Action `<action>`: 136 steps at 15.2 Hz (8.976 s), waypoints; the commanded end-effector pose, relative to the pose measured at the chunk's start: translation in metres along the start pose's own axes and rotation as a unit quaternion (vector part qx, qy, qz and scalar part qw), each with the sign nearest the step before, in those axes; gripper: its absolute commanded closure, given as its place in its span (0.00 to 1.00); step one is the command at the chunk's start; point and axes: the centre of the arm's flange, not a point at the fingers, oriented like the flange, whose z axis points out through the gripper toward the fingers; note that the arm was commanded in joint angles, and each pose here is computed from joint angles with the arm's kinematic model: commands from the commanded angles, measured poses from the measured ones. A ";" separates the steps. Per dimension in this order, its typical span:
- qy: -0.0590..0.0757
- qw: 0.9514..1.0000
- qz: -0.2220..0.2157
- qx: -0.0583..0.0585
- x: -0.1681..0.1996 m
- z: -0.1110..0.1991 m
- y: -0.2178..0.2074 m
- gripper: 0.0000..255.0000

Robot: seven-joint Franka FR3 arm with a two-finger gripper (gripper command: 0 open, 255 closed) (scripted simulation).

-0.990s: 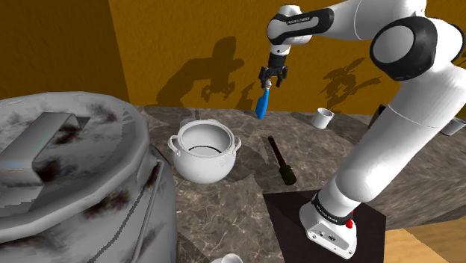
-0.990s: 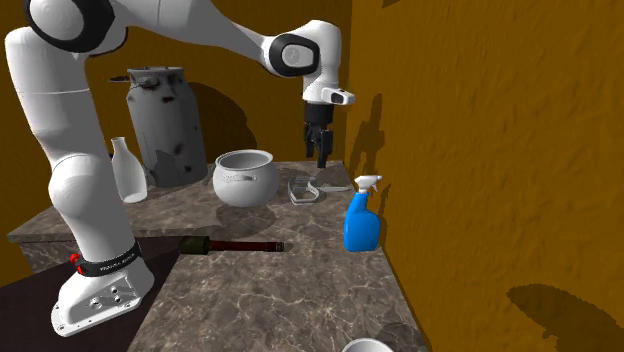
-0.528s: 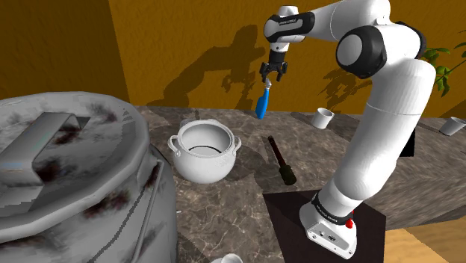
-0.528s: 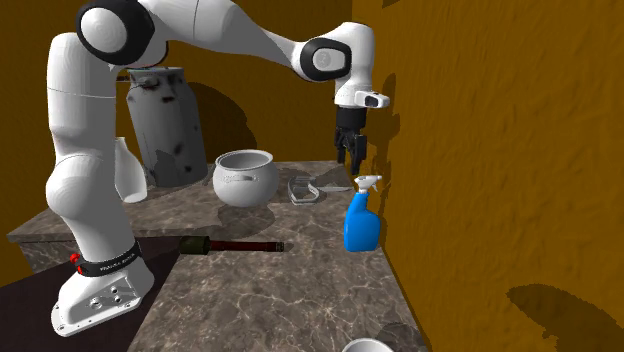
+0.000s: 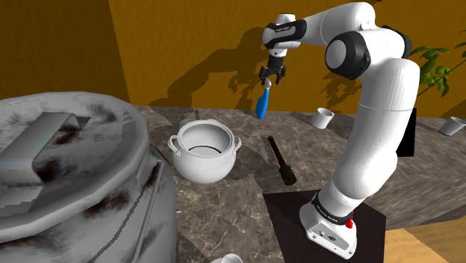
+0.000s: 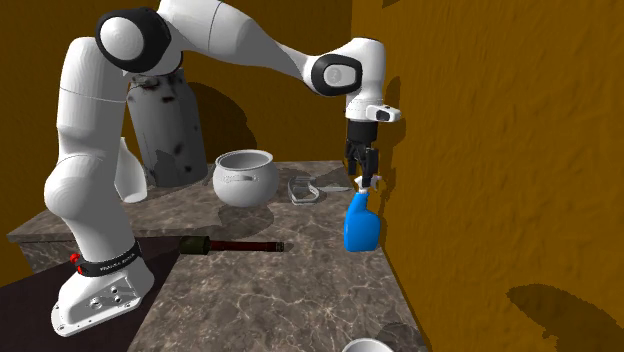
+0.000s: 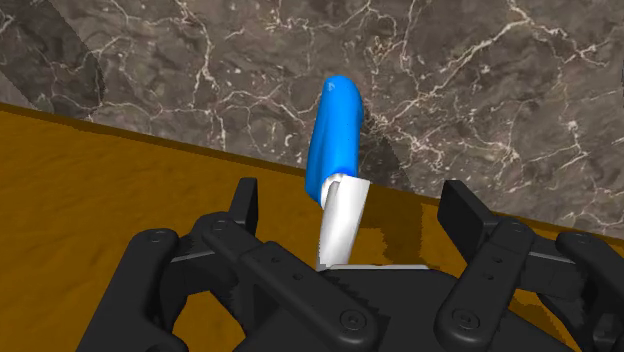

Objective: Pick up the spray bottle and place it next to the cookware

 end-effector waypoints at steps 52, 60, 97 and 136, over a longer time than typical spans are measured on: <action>0.000 1.000 0.000 0.000 -0.005 -0.160 0.012 1.00; 0.000 1.000 0.000 0.000 -0.006 -0.202 0.015 1.00; 0.000 1.000 0.000 0.000 -0.180 -0.279 -0.268 1.00; 0.000 1.000 0.000 0.000 -0.174 -0.074 -0.282 1.00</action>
